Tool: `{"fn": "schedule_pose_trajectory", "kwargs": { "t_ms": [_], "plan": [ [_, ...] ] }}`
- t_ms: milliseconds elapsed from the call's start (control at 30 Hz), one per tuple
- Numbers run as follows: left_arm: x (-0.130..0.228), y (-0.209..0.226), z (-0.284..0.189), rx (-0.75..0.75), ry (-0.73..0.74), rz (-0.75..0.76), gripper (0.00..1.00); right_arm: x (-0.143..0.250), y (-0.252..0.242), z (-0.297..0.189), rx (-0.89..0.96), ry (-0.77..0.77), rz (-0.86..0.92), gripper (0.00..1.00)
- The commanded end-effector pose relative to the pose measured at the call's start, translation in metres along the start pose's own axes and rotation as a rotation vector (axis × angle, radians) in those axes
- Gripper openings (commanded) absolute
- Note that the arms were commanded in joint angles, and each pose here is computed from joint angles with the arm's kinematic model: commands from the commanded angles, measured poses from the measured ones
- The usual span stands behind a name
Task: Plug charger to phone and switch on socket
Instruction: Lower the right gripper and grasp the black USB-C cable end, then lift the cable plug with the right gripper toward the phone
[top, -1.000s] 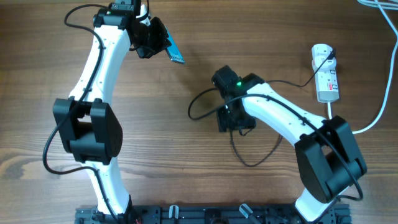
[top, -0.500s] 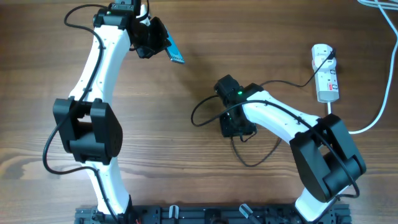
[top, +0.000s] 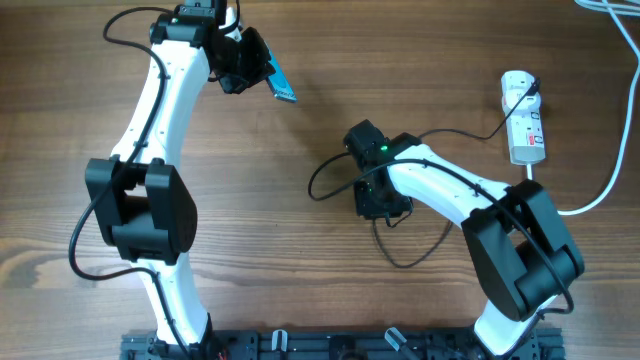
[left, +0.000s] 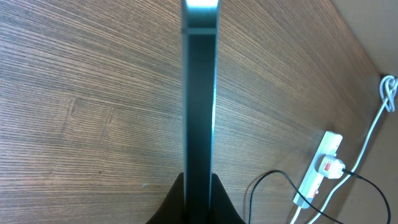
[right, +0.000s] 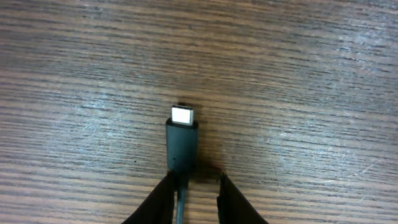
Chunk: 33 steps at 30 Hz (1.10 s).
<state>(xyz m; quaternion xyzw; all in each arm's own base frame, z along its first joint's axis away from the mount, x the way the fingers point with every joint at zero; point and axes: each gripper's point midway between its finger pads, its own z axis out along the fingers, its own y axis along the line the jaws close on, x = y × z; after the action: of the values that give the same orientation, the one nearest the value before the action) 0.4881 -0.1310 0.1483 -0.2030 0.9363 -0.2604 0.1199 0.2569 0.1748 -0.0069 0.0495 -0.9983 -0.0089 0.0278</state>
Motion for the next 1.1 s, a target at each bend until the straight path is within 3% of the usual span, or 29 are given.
{"fn": "schedule_pose_trajectory", "kwargs": {
  "t_ms": [0, 267, 1067],
  "plan": [
    [-0.0027, -0.0104, -0.0155, 0.022, -0.033, 0.041, 0.04, 0.0123, -0.0014, 0.0225, 0.03, 0.063, -0.011, 0.2],
    [-0.0026, -0.0104, -0.0155, 0.022, -0.033, 0.041, 0.04, 0.0136, 0.0055, 0.0229, 0.029, 0.054, 0.017, 0.14],
    [-0.0024, -0.0105, -0.0154, 0.022, -0.032, 0.041, 0.04, 0.0085, 0.0069, 0.0232, 0.025, 0.033, -0.01, 0.1]
  ]
}}
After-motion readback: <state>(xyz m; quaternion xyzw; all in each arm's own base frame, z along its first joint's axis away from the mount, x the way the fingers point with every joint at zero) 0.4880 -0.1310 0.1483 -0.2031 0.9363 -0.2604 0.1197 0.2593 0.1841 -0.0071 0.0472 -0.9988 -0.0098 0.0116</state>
